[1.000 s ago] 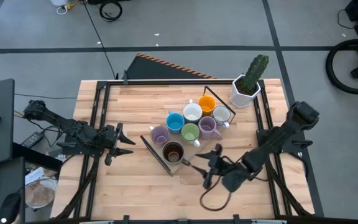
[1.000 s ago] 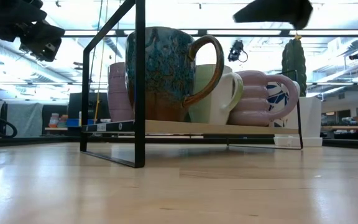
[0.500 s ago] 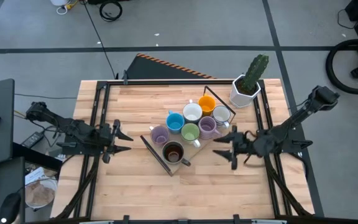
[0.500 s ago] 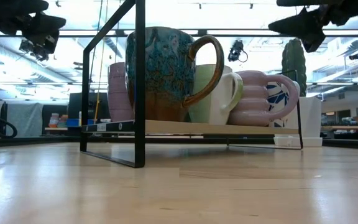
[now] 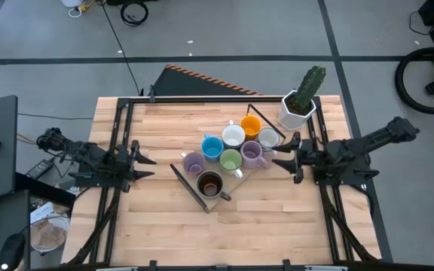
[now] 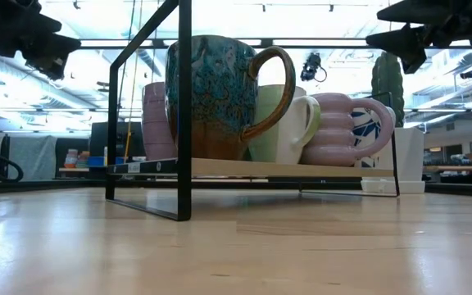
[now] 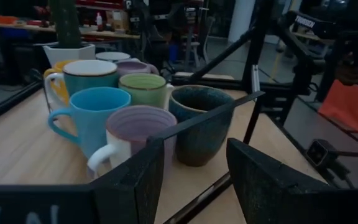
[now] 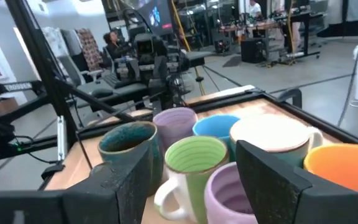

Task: Place coffee mugs
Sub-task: Return to Home Position

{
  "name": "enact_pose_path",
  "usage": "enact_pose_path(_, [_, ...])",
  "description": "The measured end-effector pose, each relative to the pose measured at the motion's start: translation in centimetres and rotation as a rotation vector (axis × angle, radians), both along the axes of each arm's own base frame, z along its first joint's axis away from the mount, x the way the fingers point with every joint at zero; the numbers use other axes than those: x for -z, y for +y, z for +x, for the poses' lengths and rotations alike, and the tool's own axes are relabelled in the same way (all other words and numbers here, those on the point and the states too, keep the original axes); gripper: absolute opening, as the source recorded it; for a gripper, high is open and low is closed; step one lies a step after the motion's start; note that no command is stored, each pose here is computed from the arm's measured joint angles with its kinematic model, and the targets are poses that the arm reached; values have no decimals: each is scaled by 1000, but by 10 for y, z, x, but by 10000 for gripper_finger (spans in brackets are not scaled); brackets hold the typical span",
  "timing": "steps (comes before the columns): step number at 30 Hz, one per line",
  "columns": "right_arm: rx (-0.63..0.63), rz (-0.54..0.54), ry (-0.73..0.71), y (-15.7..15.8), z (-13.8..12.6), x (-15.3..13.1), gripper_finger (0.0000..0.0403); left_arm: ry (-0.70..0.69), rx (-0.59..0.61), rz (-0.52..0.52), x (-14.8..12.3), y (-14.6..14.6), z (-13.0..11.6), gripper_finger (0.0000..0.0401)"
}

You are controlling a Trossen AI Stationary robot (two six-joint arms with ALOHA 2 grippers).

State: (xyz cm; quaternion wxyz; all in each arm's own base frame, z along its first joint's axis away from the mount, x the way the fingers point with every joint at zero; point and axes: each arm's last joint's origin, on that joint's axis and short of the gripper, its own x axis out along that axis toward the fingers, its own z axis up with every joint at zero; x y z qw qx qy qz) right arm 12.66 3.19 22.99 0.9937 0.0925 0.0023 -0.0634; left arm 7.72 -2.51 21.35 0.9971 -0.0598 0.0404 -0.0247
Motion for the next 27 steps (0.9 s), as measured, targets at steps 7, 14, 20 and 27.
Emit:
enact_pose_path(7, [-24, 17, 2, -20, -17, -1, 235, -27, 0, 21, -1, 2, -5, 180])
enact_pose_path(14, [-30, 12, -46, -35, -26, -4, 235, -48, -2, 46, 4, 1, -2, 180])
enact_pose_path(20, [-26, 31, -64, -48, -26, -6, 222, -42, -29, 62, 33, -2, 9, 180])
enact_pose_path(27, [-108, 32, -143, -63, -18, 8, 197, -59, -20, 62, 35, -2, 10, 180])
